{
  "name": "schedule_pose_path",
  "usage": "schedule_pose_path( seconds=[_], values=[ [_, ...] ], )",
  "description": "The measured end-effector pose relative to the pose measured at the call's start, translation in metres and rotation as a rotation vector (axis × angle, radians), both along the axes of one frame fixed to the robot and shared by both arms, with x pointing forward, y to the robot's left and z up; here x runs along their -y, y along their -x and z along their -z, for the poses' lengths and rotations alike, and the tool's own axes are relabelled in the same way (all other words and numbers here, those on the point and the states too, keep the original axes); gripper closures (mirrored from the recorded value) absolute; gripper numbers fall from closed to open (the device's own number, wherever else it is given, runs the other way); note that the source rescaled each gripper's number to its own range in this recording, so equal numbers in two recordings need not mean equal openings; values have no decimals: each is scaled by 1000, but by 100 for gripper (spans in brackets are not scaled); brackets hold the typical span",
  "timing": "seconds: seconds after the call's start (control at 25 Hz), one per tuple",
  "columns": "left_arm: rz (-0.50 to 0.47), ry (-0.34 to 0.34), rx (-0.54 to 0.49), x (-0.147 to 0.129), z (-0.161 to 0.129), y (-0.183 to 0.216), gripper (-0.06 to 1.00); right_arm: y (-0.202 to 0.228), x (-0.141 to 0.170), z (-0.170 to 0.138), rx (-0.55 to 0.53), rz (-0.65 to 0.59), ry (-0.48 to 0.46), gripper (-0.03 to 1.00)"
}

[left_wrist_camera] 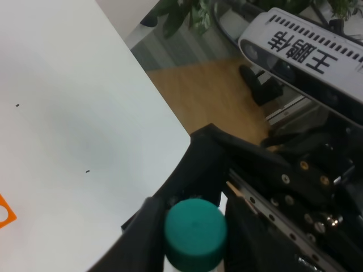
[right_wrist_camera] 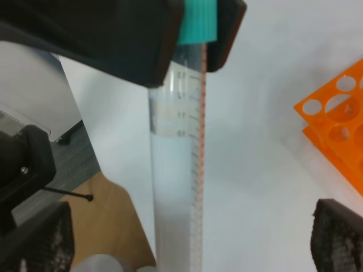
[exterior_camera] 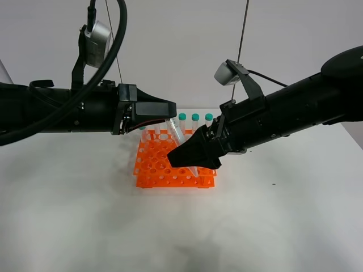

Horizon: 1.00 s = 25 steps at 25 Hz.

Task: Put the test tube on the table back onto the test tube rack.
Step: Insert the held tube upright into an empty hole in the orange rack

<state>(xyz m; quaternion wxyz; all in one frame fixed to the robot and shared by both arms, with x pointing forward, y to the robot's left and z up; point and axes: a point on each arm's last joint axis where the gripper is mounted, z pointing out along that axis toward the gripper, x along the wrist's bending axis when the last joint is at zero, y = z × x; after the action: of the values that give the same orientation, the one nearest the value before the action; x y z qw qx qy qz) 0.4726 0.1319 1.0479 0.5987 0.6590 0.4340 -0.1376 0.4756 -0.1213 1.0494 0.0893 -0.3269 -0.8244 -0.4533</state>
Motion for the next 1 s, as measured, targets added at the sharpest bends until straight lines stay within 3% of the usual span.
schedule_pose_path(
  seconds=[0.12, 0.36, 0.56, 0.8, 1.0],
  values=[
    [0, 0, 0, 0, 0, 0, 94, -2, 0, -13, -21, -18, 48, 4],
    [0, 0, 0, 0, 0, 0, 94, -9, 10, -56, -44, -12, 272, 4],
    [0, 0, 0, 0, 0, 0, 94, -18, 20, -80, -27, 137, 368, 4],
    [0, 0, 0, 0, 0, 0, 94, -35, 43, -70, -78, 383, 515, 4],
    [0, 0, 0, 0, 0, 0, 94, -59, 76, -57, -121, 534, 578, 4]
  ],
)
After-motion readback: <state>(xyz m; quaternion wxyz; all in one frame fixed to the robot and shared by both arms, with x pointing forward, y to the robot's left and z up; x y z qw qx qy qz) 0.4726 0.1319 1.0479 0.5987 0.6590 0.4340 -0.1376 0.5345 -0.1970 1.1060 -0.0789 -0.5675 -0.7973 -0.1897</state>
